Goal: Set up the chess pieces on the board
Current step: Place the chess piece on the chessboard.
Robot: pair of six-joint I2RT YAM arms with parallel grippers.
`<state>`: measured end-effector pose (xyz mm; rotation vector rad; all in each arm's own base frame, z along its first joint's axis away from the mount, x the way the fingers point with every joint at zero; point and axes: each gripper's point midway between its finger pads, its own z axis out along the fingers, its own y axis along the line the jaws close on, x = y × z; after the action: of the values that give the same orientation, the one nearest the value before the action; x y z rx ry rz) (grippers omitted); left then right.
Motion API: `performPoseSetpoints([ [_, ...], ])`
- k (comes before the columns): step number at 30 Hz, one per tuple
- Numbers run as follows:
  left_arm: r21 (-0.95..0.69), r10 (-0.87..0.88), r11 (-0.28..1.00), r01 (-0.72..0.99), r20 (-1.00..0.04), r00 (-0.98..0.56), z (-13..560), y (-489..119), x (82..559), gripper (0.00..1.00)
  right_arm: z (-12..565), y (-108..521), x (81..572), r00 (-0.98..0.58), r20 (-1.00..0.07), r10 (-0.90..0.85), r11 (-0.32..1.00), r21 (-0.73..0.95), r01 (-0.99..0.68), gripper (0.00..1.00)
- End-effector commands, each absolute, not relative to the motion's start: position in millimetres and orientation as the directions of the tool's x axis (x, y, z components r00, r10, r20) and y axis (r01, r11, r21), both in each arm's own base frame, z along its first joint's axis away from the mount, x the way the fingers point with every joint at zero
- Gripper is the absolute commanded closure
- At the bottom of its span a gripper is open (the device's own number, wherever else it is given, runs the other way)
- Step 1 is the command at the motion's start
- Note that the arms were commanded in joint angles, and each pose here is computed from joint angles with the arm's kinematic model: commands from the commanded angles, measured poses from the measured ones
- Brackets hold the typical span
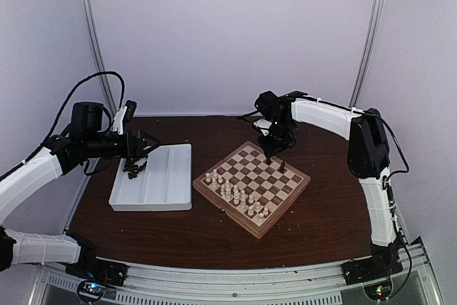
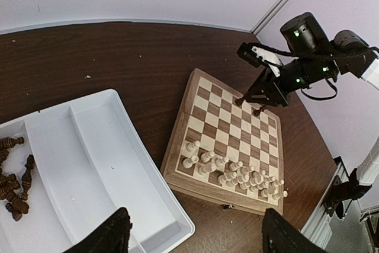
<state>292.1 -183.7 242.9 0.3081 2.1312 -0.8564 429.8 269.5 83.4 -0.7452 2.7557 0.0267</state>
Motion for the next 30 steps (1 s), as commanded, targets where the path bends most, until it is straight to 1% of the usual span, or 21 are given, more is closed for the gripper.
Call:
performPoseSetpoints([
  [1, -0.444, -0.062, 0.74, 0.506, -0.794, -0.605, 257.2, -184.5, 295.0, 0.24, 88.8, 265.7, 437.2, -0.821, -0.29, -0.492, 0.867, -0.081, -0.492, 0.63],
  [3, -0.442, -0.062, 0.742, 0.504, -0.794, -0.605, 257.3, -184.1, 295.0, 0.24, 92.2, 266.4, 438.6, -0.819, -0.301, -0.489, 0.869, -0.081, -0.489, 0.53],
  [9, -0.441, -0.062, 0.744, 0.503, -0.794, -0.605, 257.4, -183.3, 294.1, 0.24, 108.3, 269.6, 443.4, -0.807, -0.352, -0.474, 0.874, -0.072, -0.481, 0.52],
  [15, -0.44, -0.062, 0.744, 0.504, -0.796, -0.602, 258.3, -182.9, 293.4, 0.24, 105.1, 271.2, 443.7, -0.812, -0.345, -0.47, 0.875, -0.065, -0.479, 0.5],
  [19, -0.439, -0.063, 0.744, 0.504, -0.797, -0.601, 258.5, -182.8, 293.3, 0.24, 103.2, 272.0, 443.7, -0.815, -0.345, -0.466, 0.877, -0.06, -0.477, 0.38],
  [21, -0.439, -0.063, 0.744, 0.504, -0.797, -0.601, 258.7, -182.8, 293.5, 0.24, 103.7, 273.1, 443.9, -0.814, -0.35, -0.463, 0.878, -0.053, -0.476, 0.36],
  [30, -0.437, -0.062, 0.745, 0.505, -0.798, -0.599, 259.2, -182.7, 293.2, 0.24, 101.8, 274.1, 443.6, -0.816, -0.348, -0.461, 0.878, -0.046, -0.476, 0.39],
])
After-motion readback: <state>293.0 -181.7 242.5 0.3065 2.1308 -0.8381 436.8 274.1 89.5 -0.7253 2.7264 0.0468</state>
